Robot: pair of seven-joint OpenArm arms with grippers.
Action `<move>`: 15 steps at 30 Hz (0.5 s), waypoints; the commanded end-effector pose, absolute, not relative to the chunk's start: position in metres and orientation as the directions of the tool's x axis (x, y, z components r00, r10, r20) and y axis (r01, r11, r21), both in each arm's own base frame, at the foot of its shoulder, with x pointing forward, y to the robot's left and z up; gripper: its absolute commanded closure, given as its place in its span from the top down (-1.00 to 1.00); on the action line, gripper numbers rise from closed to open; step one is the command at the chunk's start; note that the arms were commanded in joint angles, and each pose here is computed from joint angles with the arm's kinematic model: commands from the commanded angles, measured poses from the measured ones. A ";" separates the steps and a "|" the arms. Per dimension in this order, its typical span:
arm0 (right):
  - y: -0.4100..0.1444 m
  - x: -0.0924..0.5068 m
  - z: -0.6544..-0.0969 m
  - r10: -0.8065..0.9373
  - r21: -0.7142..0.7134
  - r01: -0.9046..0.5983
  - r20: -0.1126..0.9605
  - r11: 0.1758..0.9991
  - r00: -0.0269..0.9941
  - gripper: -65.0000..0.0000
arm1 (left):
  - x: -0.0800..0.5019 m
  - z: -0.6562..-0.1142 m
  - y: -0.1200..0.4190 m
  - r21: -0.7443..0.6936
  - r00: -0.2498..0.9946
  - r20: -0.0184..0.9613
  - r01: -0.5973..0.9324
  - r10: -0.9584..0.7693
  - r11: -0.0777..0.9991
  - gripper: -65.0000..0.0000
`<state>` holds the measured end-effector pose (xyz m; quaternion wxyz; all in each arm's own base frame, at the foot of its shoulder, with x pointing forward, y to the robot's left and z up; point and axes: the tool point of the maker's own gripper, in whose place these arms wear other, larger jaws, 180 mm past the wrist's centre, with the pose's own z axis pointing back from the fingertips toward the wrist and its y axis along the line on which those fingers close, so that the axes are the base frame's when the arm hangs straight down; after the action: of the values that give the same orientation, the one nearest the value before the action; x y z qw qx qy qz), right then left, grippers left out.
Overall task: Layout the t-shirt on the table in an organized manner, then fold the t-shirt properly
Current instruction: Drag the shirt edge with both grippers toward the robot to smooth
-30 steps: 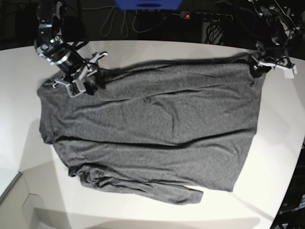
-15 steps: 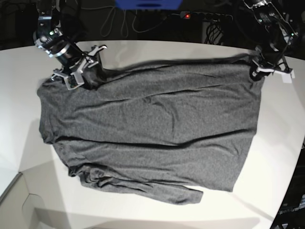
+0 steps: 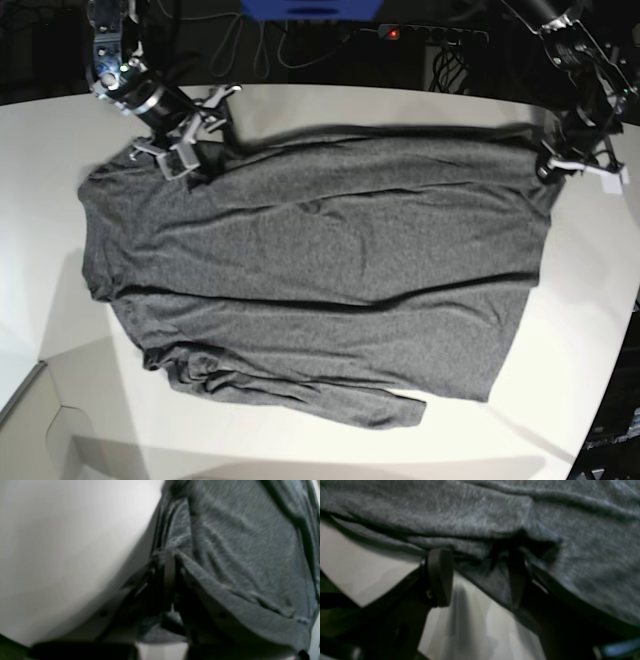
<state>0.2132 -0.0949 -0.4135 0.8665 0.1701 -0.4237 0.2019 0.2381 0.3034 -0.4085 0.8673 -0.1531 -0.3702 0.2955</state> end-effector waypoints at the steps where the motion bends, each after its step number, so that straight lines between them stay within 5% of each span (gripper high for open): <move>1: -0.091 0.218 -0.404 0.185 0.129 -0.500 0.827 0.857 0.531 0.08 | 0.253 -0.389 0.312 -0.486 0.514 0.604 -0.368 0.609 0.793 -0.99; 15: -0.069 0.218 -0.402 0.176 0.157 -0.530 0.834 0.833 0.523 0.06 | 0.256 -0.384 0.316 -0.480 0.508 0.618 -0.361 0.600 0.800 -0.99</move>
<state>0.2130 -0.0713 -0.4124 0.8598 0.1932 -0.4224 0.2120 0.2490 0.3089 -0.3971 0.8634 -0.1502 -0.3861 0.2879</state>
